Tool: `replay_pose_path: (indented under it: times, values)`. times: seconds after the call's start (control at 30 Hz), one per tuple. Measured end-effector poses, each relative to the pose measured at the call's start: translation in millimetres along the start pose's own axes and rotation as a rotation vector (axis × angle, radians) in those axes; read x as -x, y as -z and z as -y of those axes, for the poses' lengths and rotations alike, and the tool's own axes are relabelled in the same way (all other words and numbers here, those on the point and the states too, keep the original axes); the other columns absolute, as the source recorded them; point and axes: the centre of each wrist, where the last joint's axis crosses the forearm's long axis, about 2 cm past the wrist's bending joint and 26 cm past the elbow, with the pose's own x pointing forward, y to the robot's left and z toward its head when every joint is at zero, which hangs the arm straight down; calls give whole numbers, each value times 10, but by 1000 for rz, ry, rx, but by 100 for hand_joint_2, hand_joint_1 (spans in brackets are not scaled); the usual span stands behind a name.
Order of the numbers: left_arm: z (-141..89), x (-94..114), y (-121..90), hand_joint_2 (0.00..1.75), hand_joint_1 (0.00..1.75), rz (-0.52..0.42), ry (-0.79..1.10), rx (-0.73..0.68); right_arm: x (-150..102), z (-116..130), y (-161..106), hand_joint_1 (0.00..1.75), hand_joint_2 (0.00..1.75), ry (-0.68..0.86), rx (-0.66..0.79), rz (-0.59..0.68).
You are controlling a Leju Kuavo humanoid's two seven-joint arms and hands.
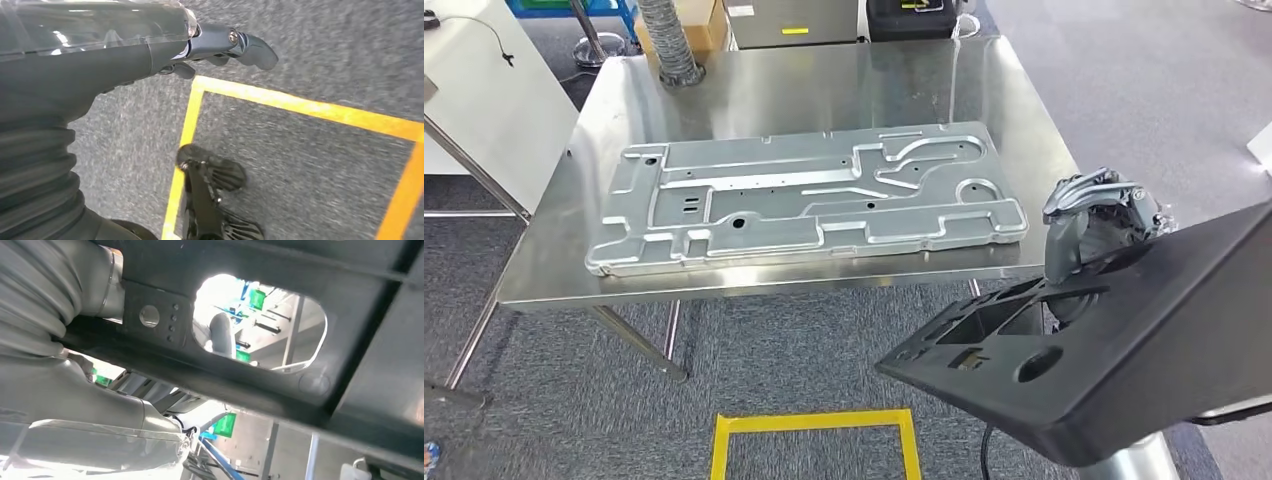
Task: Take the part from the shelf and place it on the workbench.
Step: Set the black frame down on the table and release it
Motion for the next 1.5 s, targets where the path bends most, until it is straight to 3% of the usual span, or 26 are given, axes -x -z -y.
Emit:
replay_pose_path:
  times: [0.93,1.03,1.23,1.5]
  values:
    - [46,55,-27,175,0,-14,-4,7,-8,-24,-180,175,175,-37,-16,-34]
    - [50,47,-25,175,0,-15,-20,-1,10,0,-111,175,175,-145,7,-12]
    - [38,60,-29,175,0,-17,-27,-11,91,215,181,175,175,-615,187,122]
    - [43,44,-23,175,0,-11,-21,-4,165,423,734,175,175,-815,269,195]
